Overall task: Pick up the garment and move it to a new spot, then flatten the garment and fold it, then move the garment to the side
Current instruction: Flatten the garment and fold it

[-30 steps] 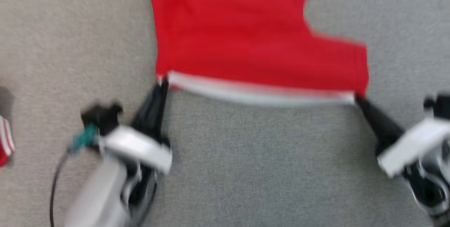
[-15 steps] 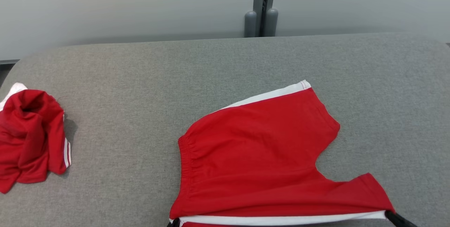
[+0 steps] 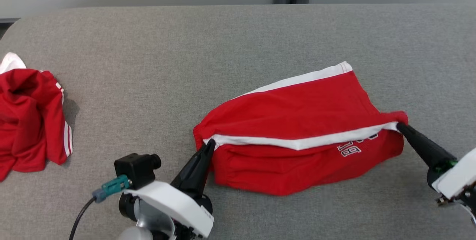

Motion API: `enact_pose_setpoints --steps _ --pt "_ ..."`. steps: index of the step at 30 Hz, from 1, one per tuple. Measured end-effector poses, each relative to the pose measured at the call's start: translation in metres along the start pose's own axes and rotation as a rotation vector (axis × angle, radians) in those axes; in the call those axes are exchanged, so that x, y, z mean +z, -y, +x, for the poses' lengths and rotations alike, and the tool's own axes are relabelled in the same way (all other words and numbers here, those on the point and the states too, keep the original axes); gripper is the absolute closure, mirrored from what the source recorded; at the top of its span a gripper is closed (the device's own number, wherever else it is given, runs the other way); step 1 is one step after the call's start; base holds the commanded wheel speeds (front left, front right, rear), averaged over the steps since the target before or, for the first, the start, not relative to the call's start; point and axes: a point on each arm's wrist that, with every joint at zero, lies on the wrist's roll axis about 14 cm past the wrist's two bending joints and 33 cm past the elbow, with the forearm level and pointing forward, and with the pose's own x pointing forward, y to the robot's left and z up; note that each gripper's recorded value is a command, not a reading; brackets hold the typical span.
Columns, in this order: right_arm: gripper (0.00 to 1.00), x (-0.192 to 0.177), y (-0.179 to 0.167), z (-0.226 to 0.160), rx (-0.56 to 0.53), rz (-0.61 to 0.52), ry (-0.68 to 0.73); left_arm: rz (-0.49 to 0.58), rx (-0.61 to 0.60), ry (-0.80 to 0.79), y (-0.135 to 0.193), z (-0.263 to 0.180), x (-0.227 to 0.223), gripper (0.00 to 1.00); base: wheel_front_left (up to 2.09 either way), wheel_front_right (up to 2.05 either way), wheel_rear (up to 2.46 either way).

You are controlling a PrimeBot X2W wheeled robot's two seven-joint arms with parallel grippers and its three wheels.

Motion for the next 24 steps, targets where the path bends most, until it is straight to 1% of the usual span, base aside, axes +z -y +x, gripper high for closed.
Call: enact_pose_setpoints --steps 3,7,9,13,14,18,19,20,21,22,23,24 --pt "1.0 0.006 -0.003 0.024 0.018 -0.022 -0.023 -0.004 0.032 -0.014 -0.01 0.008 0.003 1.0 0.0 0.0 0.0" --pt "1.0 0.012 0.0 0.049 0.013 -0.052 -0.062 0.003 0.083 -0.012 -0.028 0.019 0.009 1.0 0.0 0.0 0.0" --pt "1.0 0.014 0.002 0.06 0.007 -0.08 -0.083 -0.001 0.091 -0.014 -0.031 0.025 0.01 1.0 0.0 0.0 0.0" --pt "1.0 0.016 0.003 0.083 0.0 -0.097 -0.117 -0.025 0.104 -0.042 -0.038 0.037 0.006 1.0 0.0 0.0 0.0" --pt "1.0 0.016 0.003 0.083 0.0 -0.097 -0.117 -0.025 0.104 -0.042 -0.038 0.037 0.006 1.0 0.0 0.0 0.0" --pt "1.0 0.009 0.009 0.1 -0.025 -0.125 -0.17 -0.02 0.114 -0.05 -0.044 0.047 0.005 1.0 0.0 0.0 0.0" --pt "0.85 0.008 0.01 0.104 -0.031 -0.132 -0.174 -0.021 0.115 -0.049 -0.045 0.048 0.005 1.0 0.0 0.0 0.0" --pt "0.6 0.01 0.012 0.106 -0.042 -0.141 -0.172 -0.017 0.12 -0.043 -0.046 0.05 0.005 1.0 0.0 0.0 0.0" --pt "0.03 0.012 0.016 0.109 -0.056 -0.153 -0.162 -0.009 0.128 -0.039 -0.047 0.052 0.006 0.93 0.0 0.0 0.0" --pt "0.0 0.015 0.021 0.111 -0.073 -0.159 -0.155 -0.005 0.135 -0.036 -0.049 0.053 0.006 0.78 0.0 0.0 0.0" --pt "0.0 0.014 0.025 0.112 -0.088 -0.163 -0.153 -0.008 0.148 -0.033 -0.052 0.053 0.006 0.41 0.0 0.0 0.0" --pt "0.0 0.014 0.027 0.113 -0.097 -0.176 -0.147 -0.01 0.159 -0.027 -0.055 0.053 0.006 0.0 0.0 0.0 0.0"
